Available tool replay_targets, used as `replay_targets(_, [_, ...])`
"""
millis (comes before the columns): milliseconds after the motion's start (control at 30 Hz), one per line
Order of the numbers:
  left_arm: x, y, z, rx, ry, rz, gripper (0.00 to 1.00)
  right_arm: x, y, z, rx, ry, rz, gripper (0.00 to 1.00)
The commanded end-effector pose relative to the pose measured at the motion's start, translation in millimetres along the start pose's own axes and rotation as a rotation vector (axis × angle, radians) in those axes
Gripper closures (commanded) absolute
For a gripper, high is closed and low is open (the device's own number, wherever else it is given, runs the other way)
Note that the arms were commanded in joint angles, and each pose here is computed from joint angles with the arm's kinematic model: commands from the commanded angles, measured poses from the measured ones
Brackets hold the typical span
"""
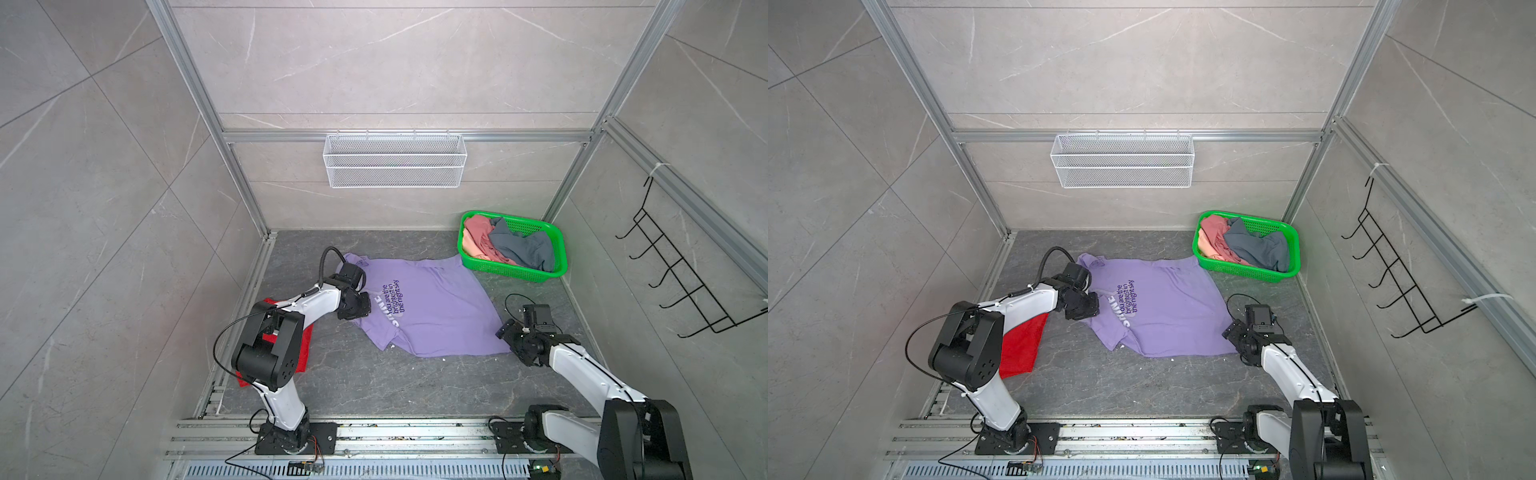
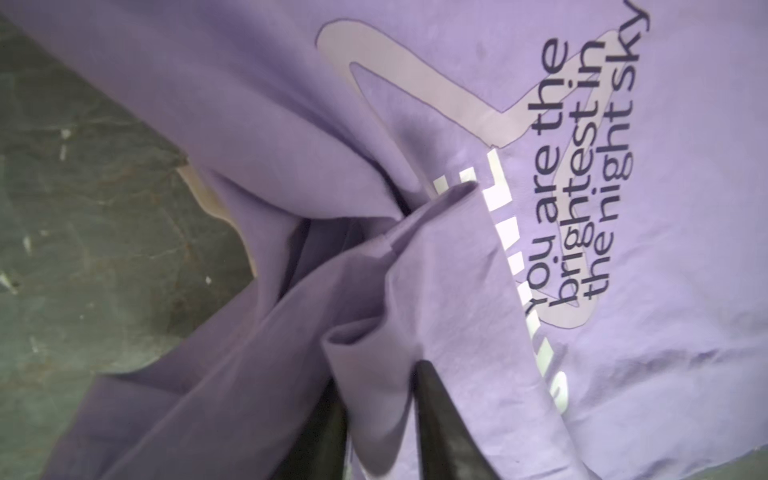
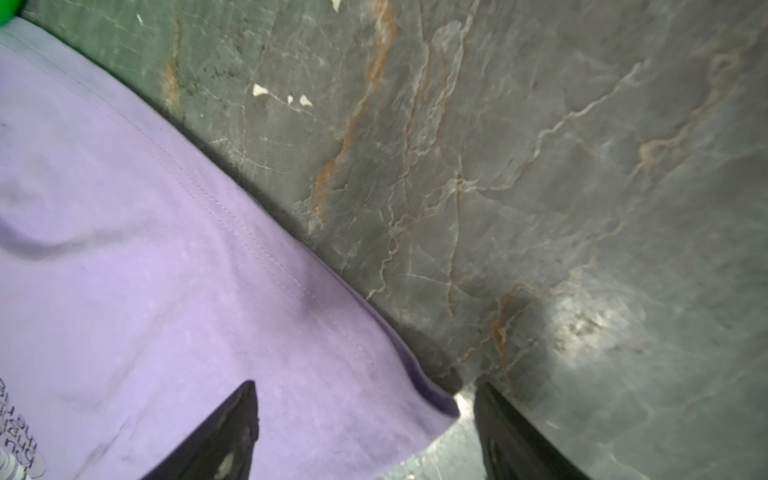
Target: Fold and stack the t-shirts
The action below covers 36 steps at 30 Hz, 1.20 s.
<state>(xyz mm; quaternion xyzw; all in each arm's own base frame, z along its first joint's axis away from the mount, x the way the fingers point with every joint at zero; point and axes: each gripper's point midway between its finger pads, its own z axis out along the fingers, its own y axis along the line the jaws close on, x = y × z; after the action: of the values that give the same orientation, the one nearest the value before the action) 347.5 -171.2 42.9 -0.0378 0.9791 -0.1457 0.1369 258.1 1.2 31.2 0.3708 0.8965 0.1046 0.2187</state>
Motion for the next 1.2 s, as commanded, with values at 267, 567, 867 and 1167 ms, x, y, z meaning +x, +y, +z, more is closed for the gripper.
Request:
replay_targets(267, [-24, -21, -32, 0.088, -0.118, -0.004, 0.93, 11, -4, 18, 0.03, 0.073, 0.055, 0.29])
replay_targets(567, [-38, -35, -65, 0.143, -0.207, 0.011, 0.94, 31, -6, 30, 0.06, 0.129, 0.047, 0.51])
replay_targets(867, [-38, -22, -103, 0.1, -0.296, -0.001, 1.0, -7, 29, -15, -0.034, -0.015, -0.035, 1.0])
replay_targets(1167, [-7, 5, -243, 0.043, -0.56, 0.01, 1.0, -65, 110, -190, -0.358, -0.291, -0.234, 1.0])
